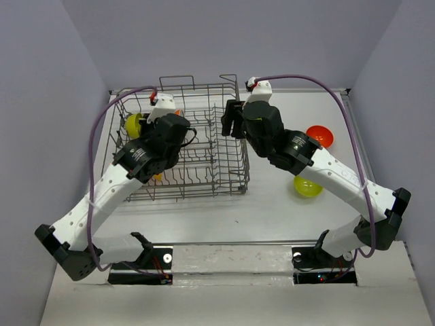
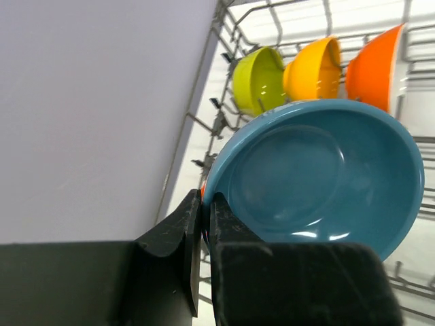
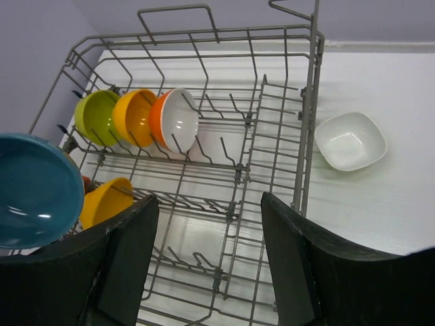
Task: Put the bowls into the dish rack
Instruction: Pass from the left arm to the right
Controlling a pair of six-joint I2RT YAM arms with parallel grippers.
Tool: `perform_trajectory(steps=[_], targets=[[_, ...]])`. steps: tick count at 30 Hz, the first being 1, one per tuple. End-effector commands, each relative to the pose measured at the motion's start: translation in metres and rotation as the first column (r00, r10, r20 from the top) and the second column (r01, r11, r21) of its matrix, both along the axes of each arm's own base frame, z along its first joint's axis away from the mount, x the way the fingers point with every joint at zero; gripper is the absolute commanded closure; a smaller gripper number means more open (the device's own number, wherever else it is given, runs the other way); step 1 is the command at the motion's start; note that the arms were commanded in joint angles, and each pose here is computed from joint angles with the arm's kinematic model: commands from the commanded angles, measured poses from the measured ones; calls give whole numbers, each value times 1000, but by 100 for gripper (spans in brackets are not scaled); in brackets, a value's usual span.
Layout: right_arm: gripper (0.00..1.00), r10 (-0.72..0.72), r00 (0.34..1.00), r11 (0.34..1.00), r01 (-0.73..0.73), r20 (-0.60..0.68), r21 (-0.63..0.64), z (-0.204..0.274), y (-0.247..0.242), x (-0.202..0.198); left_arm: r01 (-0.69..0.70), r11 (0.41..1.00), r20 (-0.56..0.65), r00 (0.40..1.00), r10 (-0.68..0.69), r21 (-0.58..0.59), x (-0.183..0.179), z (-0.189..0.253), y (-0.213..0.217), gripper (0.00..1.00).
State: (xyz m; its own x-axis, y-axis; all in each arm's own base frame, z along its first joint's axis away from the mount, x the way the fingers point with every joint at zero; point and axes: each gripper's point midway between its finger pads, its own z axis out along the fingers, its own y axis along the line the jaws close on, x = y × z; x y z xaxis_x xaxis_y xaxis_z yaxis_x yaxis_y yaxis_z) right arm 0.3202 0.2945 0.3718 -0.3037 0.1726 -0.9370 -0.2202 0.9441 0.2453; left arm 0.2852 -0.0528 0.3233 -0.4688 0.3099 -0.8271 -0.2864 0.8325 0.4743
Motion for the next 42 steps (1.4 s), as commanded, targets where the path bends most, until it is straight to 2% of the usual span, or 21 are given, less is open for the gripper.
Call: perform_trajectory(steps=[1, 9, 19, 31, 38, 42], targets=[[33, 89, 993, 992, -96, 82, 82, 31, 16, -5, 173, 958, 147, 979, -141, -229, 4, 44, -13, 100], [36, 213, 971, 963, -228, 111, 145, 41, 51, -8, 322, 880, 223, 941, -256, -349, 16, 72, -41, 100], [38, 275, 953, 929, -297, 123, 223, 58, 74, -10, 367, 853, 251, 924, -288, -371, 37, 86, -58, 100], [42, 281, 958, 934, -288, 64, 211, 28, 96, 3, 393, 839, 262, 914, -311, -376, 43, 93, -64, 100], [50, 249, 965, 937, -261, 79, 231, 32, 100, 12, 400, 834, 260, 911, -319, -379, 43, 91, -67, 100], [58, 231, 969, 938, -245, 86, 243, 34, 102, 17, 401, 834, 258, 911, -321, -378, 43, 90, -67, 100]])
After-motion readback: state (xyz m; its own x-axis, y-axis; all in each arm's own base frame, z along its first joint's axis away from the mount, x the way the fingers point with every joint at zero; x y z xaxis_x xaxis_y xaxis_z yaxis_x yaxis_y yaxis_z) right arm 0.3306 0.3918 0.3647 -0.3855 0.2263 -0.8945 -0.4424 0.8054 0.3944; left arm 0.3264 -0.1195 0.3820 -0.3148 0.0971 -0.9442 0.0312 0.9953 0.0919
